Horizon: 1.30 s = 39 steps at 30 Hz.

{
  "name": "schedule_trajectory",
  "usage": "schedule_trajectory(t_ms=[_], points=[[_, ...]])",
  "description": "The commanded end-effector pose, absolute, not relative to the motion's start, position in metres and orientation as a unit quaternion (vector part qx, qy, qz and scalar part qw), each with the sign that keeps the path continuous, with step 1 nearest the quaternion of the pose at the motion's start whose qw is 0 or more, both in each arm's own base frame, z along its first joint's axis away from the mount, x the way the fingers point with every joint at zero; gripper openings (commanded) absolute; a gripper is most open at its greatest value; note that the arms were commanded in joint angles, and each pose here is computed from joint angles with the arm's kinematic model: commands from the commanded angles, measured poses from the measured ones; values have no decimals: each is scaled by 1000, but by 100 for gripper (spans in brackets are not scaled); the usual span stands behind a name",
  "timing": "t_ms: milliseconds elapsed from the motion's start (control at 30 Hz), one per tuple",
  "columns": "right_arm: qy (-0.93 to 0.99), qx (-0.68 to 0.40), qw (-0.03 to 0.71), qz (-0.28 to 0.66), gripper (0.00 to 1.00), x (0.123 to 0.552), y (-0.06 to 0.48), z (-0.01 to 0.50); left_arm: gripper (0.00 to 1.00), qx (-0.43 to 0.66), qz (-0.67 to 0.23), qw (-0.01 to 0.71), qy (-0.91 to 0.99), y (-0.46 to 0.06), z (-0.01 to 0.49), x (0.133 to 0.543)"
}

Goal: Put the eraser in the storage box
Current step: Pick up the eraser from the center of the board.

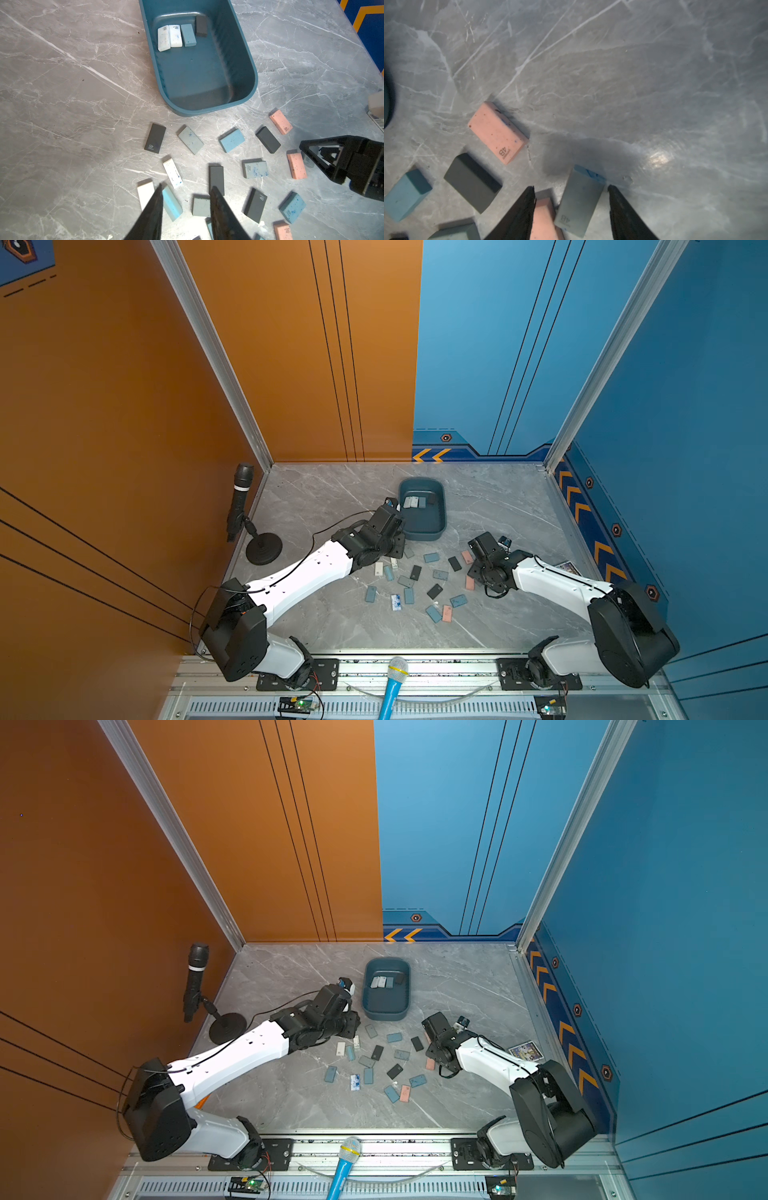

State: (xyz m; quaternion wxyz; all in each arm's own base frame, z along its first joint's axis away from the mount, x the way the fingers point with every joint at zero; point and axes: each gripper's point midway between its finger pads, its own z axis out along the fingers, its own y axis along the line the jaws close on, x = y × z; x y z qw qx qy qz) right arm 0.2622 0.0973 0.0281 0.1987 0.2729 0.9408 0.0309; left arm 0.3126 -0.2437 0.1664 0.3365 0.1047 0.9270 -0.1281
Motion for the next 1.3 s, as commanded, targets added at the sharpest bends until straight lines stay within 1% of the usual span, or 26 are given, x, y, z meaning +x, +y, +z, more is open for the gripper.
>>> schedule_trajectory(t_ms=[0, 367, 633, 867, 967, 1267], points=[[936, 287, 201, 12, 57, 262, 89, 23, 39, 94, -128, 333, 929, -238, 163, 312], [936, 299, 185, 2, 54, 252, 84, 12, 39, 91, -126, 327, 932, -236, 158, 314], [940, 298, 165, -3, 44, 237, 81, 5, 39, 91, -128, 320, 934, -238, 154, 314], [942, 291, 165, -3, 36, 232, 78, 9, 39, 91, -131, 319, 934, -240, 153, 316], [944, 285, 166, -3, 31, 232, 77, 12, 38, 91, -132, 316, 935, -241, 151, 315], [949, 271, 163, 2, 30, 232, 78, 14, 38, 88, -132, 316, 935, -240, 151, 314]])
